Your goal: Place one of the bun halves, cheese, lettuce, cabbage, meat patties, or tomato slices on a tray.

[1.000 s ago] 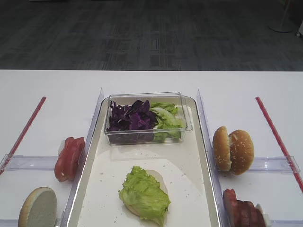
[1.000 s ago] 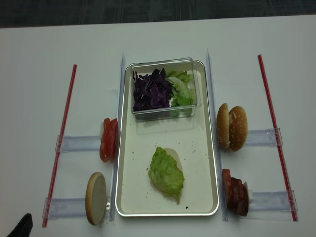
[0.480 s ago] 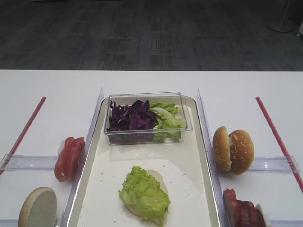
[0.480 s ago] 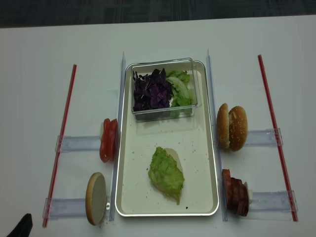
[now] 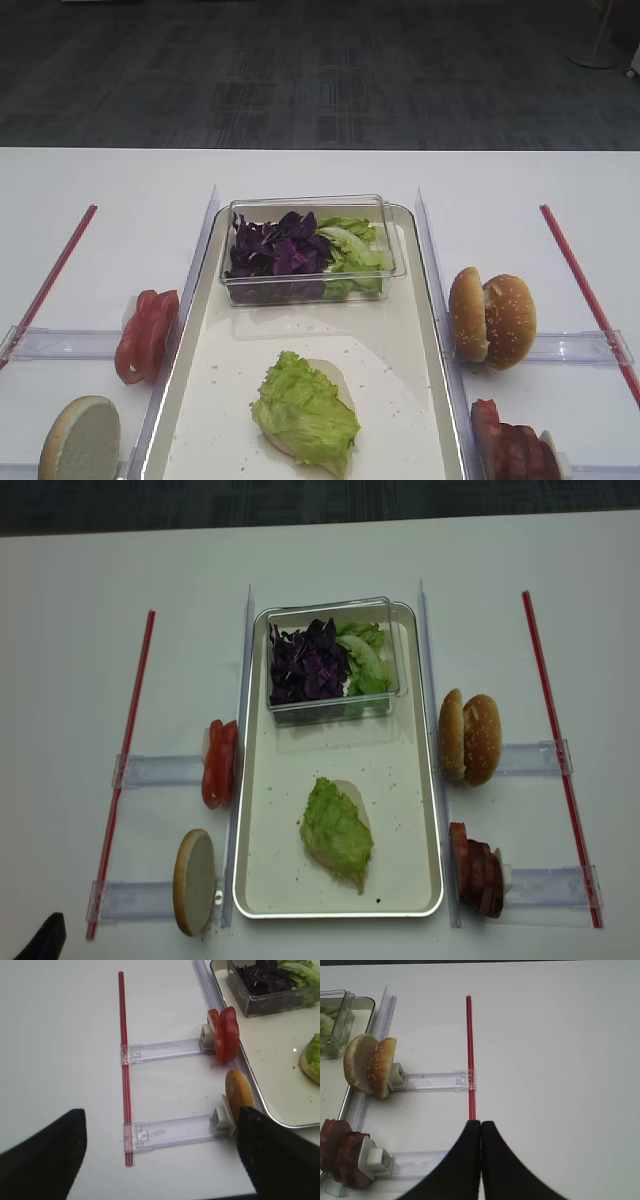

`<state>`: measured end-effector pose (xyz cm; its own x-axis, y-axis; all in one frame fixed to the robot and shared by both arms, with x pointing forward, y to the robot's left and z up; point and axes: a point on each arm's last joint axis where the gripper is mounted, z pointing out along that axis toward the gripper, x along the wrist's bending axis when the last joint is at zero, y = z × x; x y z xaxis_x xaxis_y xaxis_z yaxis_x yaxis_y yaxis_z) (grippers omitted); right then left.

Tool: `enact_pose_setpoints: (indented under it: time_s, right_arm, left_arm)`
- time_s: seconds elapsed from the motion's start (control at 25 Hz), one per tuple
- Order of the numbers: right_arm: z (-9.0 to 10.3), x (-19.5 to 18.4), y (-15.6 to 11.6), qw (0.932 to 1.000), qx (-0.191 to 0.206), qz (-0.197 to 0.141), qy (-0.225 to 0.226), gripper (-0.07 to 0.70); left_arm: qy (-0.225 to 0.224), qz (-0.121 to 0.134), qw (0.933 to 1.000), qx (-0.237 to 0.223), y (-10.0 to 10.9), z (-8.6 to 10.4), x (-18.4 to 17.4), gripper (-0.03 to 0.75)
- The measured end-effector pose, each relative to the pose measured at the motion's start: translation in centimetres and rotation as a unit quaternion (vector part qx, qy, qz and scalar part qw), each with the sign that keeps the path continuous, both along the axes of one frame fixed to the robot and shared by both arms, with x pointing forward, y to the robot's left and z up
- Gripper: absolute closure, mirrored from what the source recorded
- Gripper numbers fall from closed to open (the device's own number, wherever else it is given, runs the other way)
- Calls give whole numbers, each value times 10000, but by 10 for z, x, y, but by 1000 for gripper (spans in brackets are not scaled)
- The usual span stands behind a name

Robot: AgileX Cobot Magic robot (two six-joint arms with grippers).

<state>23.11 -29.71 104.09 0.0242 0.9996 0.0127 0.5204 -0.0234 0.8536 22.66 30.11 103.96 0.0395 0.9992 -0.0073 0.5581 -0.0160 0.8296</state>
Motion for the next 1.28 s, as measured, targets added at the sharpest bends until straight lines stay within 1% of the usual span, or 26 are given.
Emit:
enact_pose_setpoints:
  time_s: [1.28]
  right_arm:
    - [0,0,0,10000,-6,-4,0,595]
  left_arm:
    - [0,0,10000,0,0,0,0,151]
